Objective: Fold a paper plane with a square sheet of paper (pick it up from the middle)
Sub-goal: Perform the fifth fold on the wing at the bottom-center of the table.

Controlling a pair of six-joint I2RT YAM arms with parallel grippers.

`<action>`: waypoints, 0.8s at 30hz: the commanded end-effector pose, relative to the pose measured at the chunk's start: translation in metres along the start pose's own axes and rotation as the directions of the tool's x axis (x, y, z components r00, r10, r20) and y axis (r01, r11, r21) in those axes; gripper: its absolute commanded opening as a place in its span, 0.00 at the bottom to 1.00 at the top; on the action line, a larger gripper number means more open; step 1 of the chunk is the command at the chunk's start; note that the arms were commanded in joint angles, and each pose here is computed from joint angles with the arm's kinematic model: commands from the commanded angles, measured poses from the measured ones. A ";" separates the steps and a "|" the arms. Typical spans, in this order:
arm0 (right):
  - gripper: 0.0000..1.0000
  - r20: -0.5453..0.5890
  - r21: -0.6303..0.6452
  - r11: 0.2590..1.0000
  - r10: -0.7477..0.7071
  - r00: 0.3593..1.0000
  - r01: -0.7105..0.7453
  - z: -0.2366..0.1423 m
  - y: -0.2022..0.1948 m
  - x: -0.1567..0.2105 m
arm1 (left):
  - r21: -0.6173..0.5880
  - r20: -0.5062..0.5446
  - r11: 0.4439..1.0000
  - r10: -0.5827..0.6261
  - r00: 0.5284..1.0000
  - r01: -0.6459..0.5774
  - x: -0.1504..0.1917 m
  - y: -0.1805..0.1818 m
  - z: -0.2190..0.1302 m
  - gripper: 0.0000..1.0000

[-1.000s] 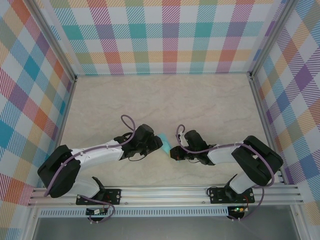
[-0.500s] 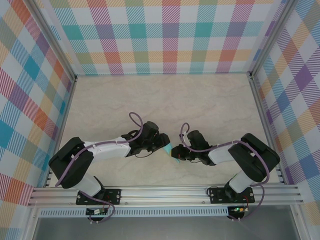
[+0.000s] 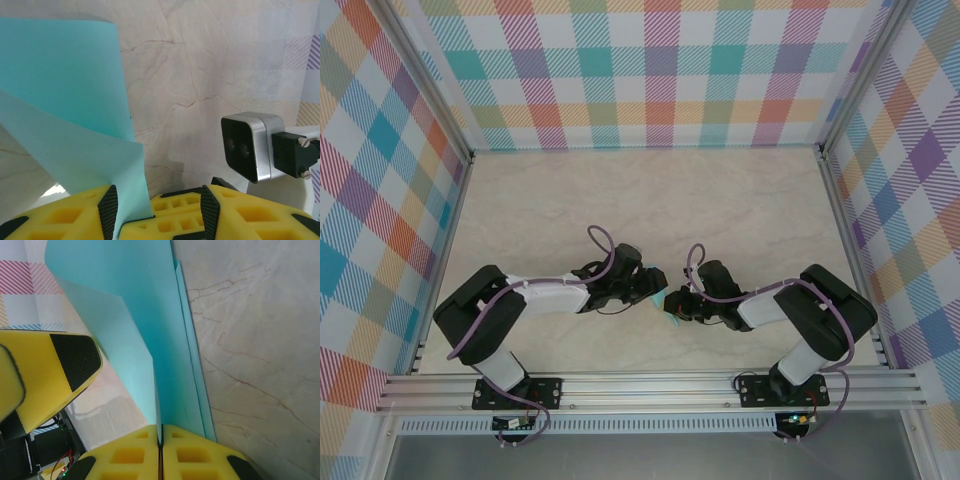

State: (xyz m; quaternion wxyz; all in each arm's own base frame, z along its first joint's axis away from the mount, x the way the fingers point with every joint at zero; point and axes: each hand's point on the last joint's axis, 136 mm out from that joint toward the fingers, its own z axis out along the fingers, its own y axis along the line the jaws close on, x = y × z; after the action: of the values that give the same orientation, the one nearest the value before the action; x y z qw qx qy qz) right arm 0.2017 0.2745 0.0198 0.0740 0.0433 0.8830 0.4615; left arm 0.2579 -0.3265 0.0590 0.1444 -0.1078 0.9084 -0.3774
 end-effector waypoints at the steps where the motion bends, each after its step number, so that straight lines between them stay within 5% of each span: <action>1: 0.08 -0.021 0.032 0.997 0.069 0.997 -0.068 -0.001 -0.015 0.007 | 0.036 0.009 0.998 0.041 0.999 -0.041 -0.008 -0.009 0.007 0.50; 18: 0.20 -0.029 0.106 0.988 0.118 0.993 -0.114 -0.006 -0.025 0.011 | -0.021 -0.025 0.996 0.083 0.996 -0.083 -0.005 0.008 0.032 0.48; 24: 0.08 -0.029 0.088 0.989 0.119 0.993 -0.116 -0.009 -0.021 0.007 | 0.062 0.030 0.993 0.097 0.995 -0.099 -0.014 -0.021 0.006 0.51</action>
State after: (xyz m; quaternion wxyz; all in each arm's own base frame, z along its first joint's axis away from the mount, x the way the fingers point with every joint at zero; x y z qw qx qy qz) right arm 0.2006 0.2664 0.0181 0.0487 0.0801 0.8894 0.4474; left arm 0.2690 -0.3445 0.0432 0.1471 -0.0708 0.9119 -0.3764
